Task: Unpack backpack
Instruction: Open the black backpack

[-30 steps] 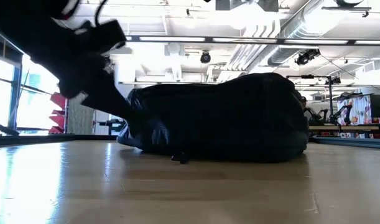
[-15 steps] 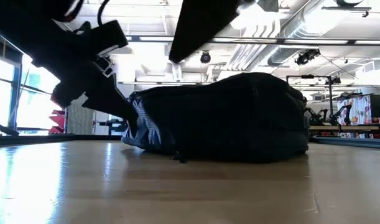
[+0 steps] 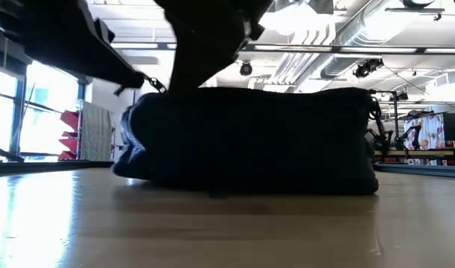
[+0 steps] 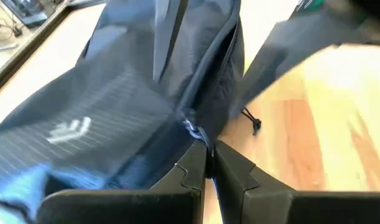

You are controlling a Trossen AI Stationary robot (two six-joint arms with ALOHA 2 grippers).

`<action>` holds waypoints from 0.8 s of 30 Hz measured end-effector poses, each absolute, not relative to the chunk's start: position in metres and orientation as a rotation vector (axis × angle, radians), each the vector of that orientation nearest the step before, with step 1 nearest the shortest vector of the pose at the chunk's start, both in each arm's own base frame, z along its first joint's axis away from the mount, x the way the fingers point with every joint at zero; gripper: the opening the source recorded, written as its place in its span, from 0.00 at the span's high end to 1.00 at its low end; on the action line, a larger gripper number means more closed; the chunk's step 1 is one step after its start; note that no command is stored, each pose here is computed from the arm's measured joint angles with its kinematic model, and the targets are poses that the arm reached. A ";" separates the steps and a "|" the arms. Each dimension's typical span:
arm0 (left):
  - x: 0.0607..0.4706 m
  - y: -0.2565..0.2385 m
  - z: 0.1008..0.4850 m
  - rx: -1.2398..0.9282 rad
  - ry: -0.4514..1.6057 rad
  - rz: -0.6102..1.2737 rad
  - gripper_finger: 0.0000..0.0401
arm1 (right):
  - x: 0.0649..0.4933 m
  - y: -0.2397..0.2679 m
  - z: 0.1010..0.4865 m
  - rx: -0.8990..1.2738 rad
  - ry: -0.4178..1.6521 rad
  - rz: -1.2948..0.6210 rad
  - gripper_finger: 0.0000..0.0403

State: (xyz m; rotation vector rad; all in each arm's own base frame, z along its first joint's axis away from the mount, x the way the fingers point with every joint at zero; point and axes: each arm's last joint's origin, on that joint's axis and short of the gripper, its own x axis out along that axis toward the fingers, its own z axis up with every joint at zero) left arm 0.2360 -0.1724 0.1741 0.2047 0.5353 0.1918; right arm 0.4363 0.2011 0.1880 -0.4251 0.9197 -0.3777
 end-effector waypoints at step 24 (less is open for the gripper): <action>0.214 -0.168 0.171 0.199 0.636 0.289 1.00 | 0.388 0.225 0.172 -0.739 1.137 -0.423 1.00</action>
